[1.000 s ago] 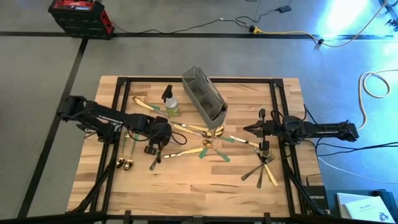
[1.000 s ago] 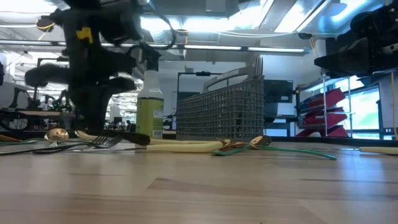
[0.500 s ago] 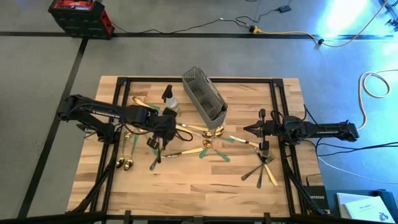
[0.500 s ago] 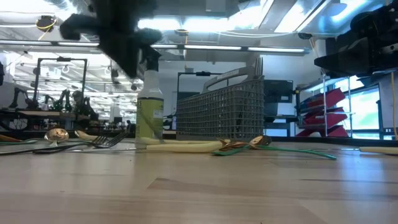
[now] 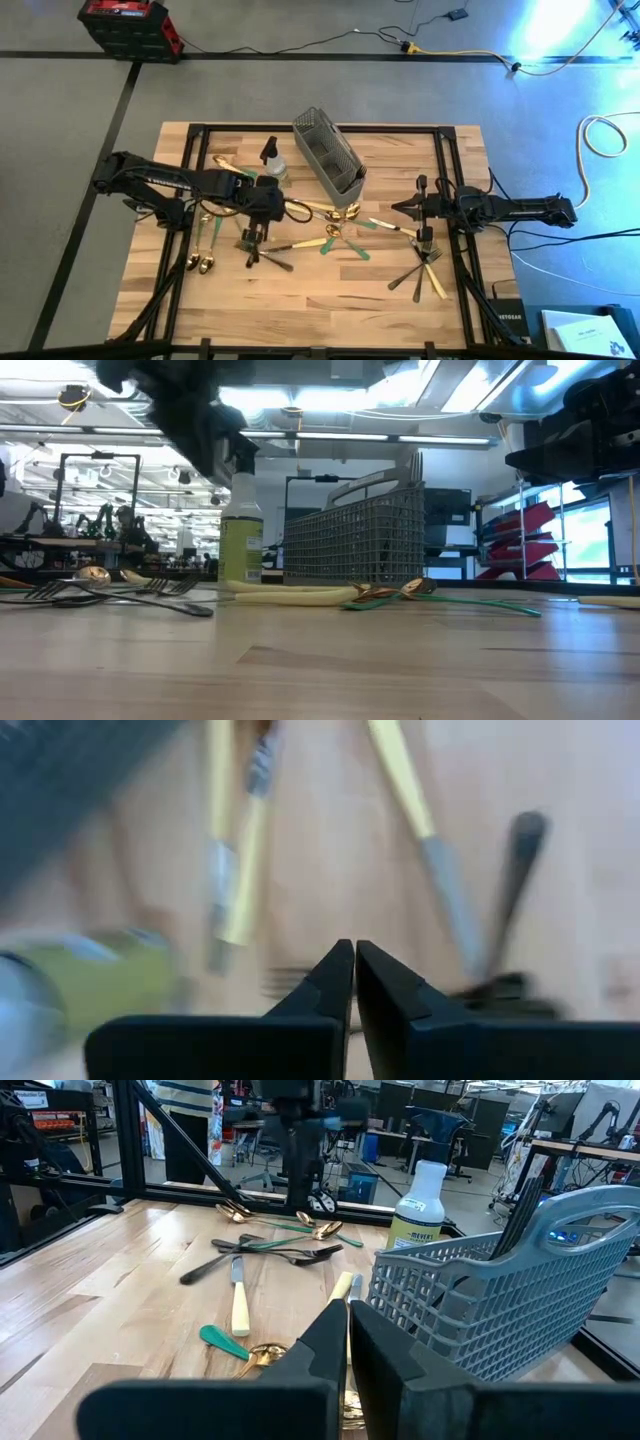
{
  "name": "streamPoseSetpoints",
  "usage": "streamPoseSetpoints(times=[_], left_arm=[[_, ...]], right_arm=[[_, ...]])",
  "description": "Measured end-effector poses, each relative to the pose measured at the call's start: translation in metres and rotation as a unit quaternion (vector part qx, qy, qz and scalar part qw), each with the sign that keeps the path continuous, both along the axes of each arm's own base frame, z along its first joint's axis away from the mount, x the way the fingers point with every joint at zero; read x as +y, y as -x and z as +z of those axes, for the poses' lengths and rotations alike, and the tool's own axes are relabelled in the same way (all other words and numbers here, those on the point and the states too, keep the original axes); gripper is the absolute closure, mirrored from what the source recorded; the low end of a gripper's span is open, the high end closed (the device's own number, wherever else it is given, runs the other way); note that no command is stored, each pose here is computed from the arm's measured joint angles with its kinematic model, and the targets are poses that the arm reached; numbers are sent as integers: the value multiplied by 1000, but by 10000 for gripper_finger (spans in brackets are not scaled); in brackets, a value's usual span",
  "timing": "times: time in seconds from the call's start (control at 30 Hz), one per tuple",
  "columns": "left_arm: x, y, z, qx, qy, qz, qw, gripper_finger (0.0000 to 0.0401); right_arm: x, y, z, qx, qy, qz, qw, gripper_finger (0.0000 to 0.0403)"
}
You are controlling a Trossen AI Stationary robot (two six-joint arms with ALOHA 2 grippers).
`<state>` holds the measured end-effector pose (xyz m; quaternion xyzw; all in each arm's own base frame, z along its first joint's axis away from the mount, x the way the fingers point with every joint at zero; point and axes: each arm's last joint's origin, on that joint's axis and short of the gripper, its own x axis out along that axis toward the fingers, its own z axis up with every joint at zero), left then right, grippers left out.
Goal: Sort silverware
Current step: Put the black fork into the gray silverware organizer
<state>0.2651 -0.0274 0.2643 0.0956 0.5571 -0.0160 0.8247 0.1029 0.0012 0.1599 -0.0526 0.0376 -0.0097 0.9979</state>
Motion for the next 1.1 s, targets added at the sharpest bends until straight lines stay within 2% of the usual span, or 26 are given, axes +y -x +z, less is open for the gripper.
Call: streamPoseSetpoints(times=[0.07,0.13,0.27,0.33,0.4,0.47,0.53,0.6,0.63,0.7,0.93,1.03,1.1], left_arm=[[-9,4,-11,13,30,42,999,398],[-18,11,-25,29,38,78,996,398],[-33,29,-55,29,-4,180,983,398],[-42,38,-67,6,-21,234,972,398],[-50,43,-76,-47,-18,301,952,398],[-58,46,-81,-93,8,361,928,398],[-65,47,-82,-133,34,404,905,398],[-69,49,-81,-177,38,437,881,398],[-70,49,-80,-194,37,451,870,398],[-67,50,-81,-199,29,464,863,398],[-65,47,-81,-213,28,467,857,397],[-65,53,-90,-214,27,470,856,397],[-63,55,-100,-195,48,475,857,395]], right_arm=[[0,0,0,0,0,0,1000,403],[0,0,0,0,0,0,1000,403],[0,0,0,-1,-11,-1,1000,403],[0,0,0,-3,-22,-2,1000,403],[0,0,0,-4,-26,-5,1000,403],[-1,0,1,-6,-29,-15,999,403],[-2,0,1,-8,-36,-29,999,403],[-2,0,2,-11,-40,-41,998,403],[-3,0,2,-13,-41,-47,998,403],[-3,0,2,-15,-44,-54,997,403],[-3,0,4,-23,-47,-57,997,403],[-3,0,4,-24,-59,-58,996,403],[-3,0,4,-24,-61,-57,996,403]])
